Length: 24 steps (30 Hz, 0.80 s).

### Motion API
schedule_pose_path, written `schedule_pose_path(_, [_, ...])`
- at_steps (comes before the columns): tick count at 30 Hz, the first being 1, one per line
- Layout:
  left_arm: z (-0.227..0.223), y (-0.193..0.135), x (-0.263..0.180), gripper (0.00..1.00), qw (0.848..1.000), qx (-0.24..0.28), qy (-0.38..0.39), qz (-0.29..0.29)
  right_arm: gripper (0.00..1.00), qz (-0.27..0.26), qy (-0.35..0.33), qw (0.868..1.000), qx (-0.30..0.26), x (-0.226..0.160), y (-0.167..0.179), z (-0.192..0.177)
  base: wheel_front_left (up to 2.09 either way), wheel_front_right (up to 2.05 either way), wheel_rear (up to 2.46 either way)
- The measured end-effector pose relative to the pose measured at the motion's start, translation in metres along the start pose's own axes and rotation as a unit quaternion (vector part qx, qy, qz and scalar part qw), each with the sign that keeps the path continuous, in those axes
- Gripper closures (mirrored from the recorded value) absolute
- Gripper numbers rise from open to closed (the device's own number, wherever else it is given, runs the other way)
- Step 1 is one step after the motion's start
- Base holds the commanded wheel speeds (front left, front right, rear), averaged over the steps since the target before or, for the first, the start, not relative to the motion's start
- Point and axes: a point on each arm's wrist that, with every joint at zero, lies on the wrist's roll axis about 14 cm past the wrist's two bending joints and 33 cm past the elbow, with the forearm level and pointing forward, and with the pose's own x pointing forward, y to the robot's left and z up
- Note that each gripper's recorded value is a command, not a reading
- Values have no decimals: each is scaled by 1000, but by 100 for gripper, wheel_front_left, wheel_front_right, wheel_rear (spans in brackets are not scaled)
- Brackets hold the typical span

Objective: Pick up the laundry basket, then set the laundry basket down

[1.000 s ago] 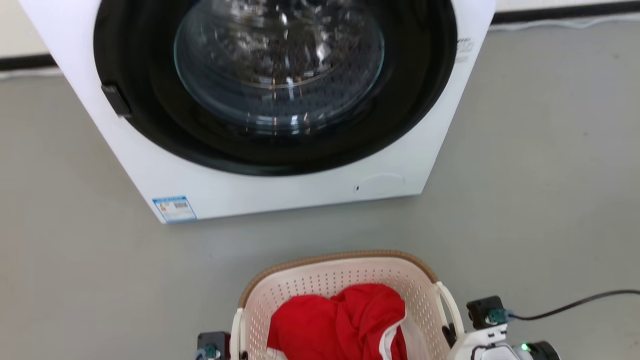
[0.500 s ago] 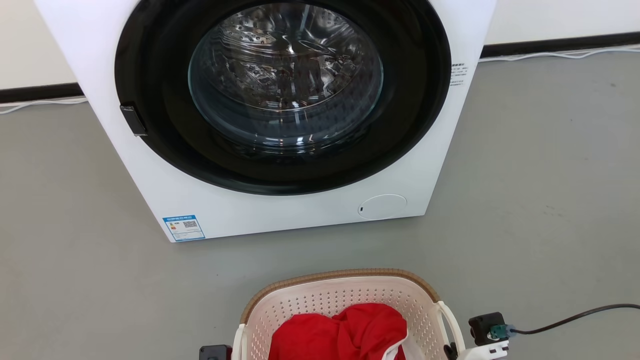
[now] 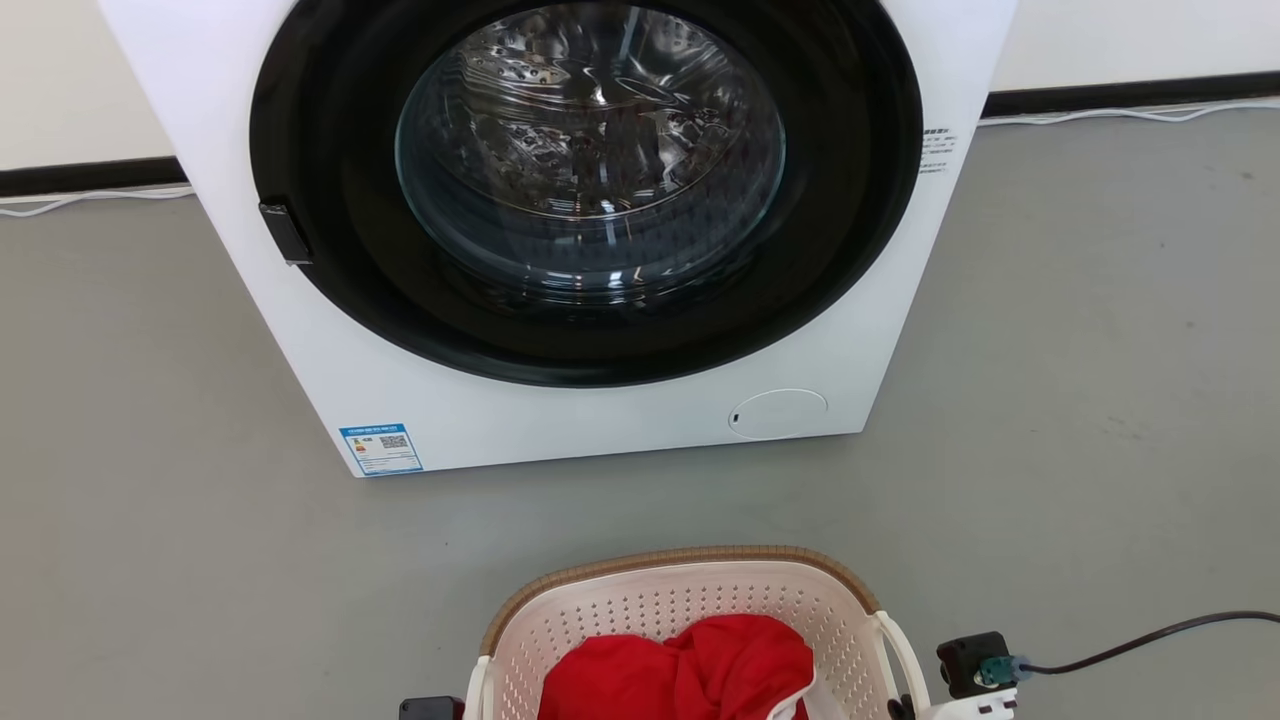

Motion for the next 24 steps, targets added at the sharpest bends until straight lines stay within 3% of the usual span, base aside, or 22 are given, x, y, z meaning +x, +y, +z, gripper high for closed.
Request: schedule_pose_path(24, [0,7,-7,100,1000,-3,-7,10,100,13,-1,1000,-13,1,10,1,0,0,0])
